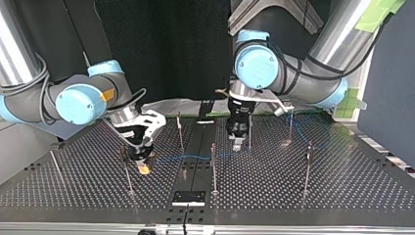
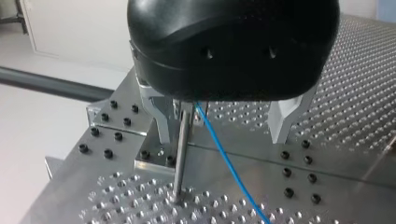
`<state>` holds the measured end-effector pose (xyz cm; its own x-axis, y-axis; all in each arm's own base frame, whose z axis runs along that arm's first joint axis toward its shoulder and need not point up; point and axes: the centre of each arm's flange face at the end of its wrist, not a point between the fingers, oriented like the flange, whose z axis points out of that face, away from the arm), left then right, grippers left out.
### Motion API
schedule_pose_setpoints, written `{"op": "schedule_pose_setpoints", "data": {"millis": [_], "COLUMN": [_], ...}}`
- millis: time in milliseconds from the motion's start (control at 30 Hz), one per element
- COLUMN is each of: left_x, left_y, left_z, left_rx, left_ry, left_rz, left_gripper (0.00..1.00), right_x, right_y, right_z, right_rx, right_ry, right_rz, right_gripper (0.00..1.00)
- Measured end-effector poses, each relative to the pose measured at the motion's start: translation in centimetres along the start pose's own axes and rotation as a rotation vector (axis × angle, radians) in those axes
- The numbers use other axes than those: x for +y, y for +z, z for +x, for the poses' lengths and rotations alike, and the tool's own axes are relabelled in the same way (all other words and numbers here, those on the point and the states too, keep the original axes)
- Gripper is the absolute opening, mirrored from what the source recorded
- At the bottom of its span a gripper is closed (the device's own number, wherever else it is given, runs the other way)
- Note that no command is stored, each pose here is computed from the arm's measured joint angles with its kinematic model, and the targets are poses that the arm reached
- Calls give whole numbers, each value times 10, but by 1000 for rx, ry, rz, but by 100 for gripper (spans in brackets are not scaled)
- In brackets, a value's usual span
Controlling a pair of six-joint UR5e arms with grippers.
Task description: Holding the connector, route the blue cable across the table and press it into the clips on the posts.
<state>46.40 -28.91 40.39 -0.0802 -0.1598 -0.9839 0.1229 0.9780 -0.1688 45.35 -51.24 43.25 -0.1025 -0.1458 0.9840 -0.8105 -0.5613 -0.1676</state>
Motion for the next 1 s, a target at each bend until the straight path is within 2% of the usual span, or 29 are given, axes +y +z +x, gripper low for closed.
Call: {"op": "schedule_pose_setpoints", "data": {"millis": [200, 467, 733, 1000], "left_x": [-10, -31, -49, -82], "left_y": [-19, -36, -44, -59], "left_z": [-18, -18, -19, -41], "left_rx": [-29, -19, -26, -69], "left_ry": [12, 58, 61, 49], "left_rz": [25, 61, 86, 93], "left_gripper": [100, 100, 100, 100], "right_x": [0, 0, 0, 0], "right_y": [0, 0, -1, -1], "right_z": [0, -1, -1, -1], "right_rx": [-3, -5, -6, -10], "right_ry": [-1, -1, -1, -2], "right_rz": [0, -1, -1, -2], "right_gripper": [0, 0, 0, 0]}}
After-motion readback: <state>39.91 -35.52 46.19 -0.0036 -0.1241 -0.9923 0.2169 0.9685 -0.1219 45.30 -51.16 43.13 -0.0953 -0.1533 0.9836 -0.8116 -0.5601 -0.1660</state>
